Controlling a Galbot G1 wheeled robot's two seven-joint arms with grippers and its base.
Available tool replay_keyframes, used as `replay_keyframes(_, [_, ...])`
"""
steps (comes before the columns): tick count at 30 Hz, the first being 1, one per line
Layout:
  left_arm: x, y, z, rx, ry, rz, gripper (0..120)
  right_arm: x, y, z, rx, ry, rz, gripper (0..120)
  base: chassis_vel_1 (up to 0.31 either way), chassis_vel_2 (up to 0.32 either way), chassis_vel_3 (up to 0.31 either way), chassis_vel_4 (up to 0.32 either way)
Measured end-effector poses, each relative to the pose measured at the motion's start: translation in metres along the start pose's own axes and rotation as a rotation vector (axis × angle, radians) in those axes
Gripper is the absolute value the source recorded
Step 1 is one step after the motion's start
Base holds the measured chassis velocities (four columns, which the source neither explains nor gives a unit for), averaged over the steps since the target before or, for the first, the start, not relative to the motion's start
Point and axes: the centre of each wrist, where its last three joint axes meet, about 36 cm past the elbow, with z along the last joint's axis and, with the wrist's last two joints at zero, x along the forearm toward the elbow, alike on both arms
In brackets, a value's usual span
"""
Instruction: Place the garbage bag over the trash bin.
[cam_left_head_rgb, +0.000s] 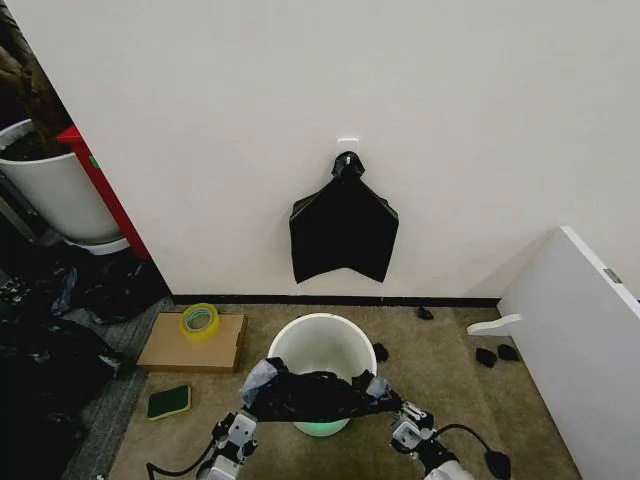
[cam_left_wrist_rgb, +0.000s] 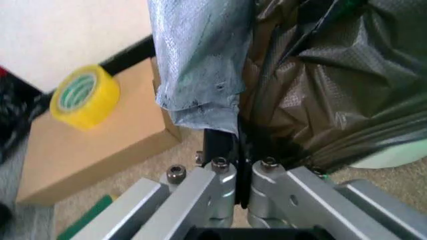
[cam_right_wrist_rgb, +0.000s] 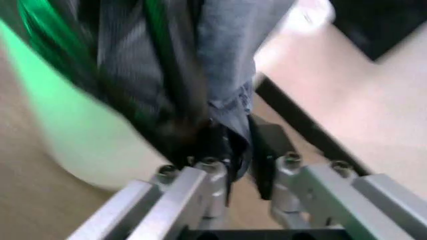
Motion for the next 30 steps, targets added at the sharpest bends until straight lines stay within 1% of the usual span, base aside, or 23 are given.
replay_keyframes(1, [0.003,0.001,-0.006,0.028,0.021,0.003,7,0.000,-0.010,0.006,-0.032,-0.051,-0.046,18,0.000,0.000,0.000,0.000])
replay_keyframes(3, [0.010,0.002,-0.017,0.061,0.045,0.007,15,0.001,-0.025,0.013,-0.034,-0.115,-0.094,26,0.000,0.000,0.000,0.000])
replay_keyframes(4, [0.010,0.002,-0.017,0.061,0.045,0.007,15,0.001,-0.025,0.013,-0.034,-0.115,-0.094,26,0.000,0.000,0.000,0.000])
replay_keyframes(6, [0.019,0.006,-0.026,0.052,0.046,0.006,26,0.007,-0.041,0.020,-0.012,-0.176,-0.157,38,0.000,0.000,0.000,0.000])
replay_keyframes(7, [0.022,0.008,-0.029,0.043,0.049,0.006,30,0.010,-0.046,0.022,-0.005,-0.200,-0.186,41,0.000,0.000,0.000,0.000])
replay_keyframes(8, [0.022,0.008,-0.029,0.043,0.049,0.006,30,0.010,-0.046,0.022,-0.005,-0.200,-0.186,41,0.000,0.000,0.000,0.000])
replay_keyframes(10, [0.034,0.011,-0.035,0.003,0.062,0.010,38,0.014,-0.058,0.027,0.007,-0.258,-0.262,50,0.000,0.000,0.000,0.000])
replay_keyframes(12, [0.047,0.015,-0.037,-0.059,0.044,0.021,48,0.017,-0.071,0.031,0.026,-0.322,-0.344,59,0.000,0.000,0.000,0.000])
replay_keyframes(13, [0.047,0.015,-0.037,-0.059,0.044,0.021,48,0.017,-0.071,0.031,0.026,-0.322,-0.344,59,0.000,0.000,0.000,0.000])
replay_keyframes(16, [0.059,0.021,-0.036,-0.107,-0.010,0.076,62,0.019,-0.081,0.034,0.055,-0.362,-0.405,73,0.000,0.000,0.000,0.000])
replay_keyframes(17, [0.059,0.021,-0.036,-0.107,-0.010,0.076,62,0.019,-0.081,0.034,0.055,-0.362,-0.405,73,0.000,0.000,0.000,0.000])
replay_keyframes(18, [0.060,0.024,-0.035,-0.118,-0.029,0.092,65,0.019,-0.083,0.036,0.062,-0.370,-0.418,78,0.000,0.000,0.000,0.000])
replay_keyframes(20, [0.063,0.026,-0.034,-0.140,-0.050,0.118,75,0.018,-0.086,0.039,0.078,-0.389,-0.448,86,0.000,0.000,0.000,0.000])
replay_keyframes(22, [0.069,0.028,-0.035,-0.156,-0.061,0.142,84,0.018,-0.097,0.042,0.101,-0.428,-0.495,95,0.000,0.000,0.000,0.000])
replay_keyframes(23, [0.069,0.028,-0.035,-0.156,-0.061,0.142,84,0.018,-0.097,0.042,0.101,-0.428,-0.495,95,0.000,0.000,0.000,0.000])
replay_keyframes(25, [0.074,0.028,-0.039,-0.159,-0.085,0.151,94,0.017,-0.116,0.043,0.086,-0.480,-0.546,100,0.000,0.000,0.000,0.000])
replay_keyframes(26, [0.074,0.028,-0.039,-0.159,-0.085,0.151,94,0.017,-0.116,0.043,0.086,-0.480,-0.546,100,0.000,0.000,0.000,0.000])
replay_keyframes(27, [0.074,0.028,-0.040,-0.157,-0.093,0.150,96,0.016,-0.122,0.042,0.079,-0.495,-0.560,100,0.000,0.000,0.000,0.000])
replay_keyframes(28, [0.075,0.027,-0.042,-0.150,-0.119,0.143,99,0.012,-0.140,0.038,0.067,-0.540,-0.599,100,0.000,0.000,0.000,0.000])
replay_keyframes(29, [0.075,0.025,-0.044,-0.143,-0.135,0.135,100,0.010,-0.154,0.034,0.062,-0.568,-0.611,100,0.000,0.000,0.000,0.000])
replay_keyframes(30, [0.075,0.025,-0.044,-0.143,-0.135,0.135,100,0.010,-0.154,0.034,0.062,-0.568,-0.611,100,0.000,0.000,0.000,0.000])
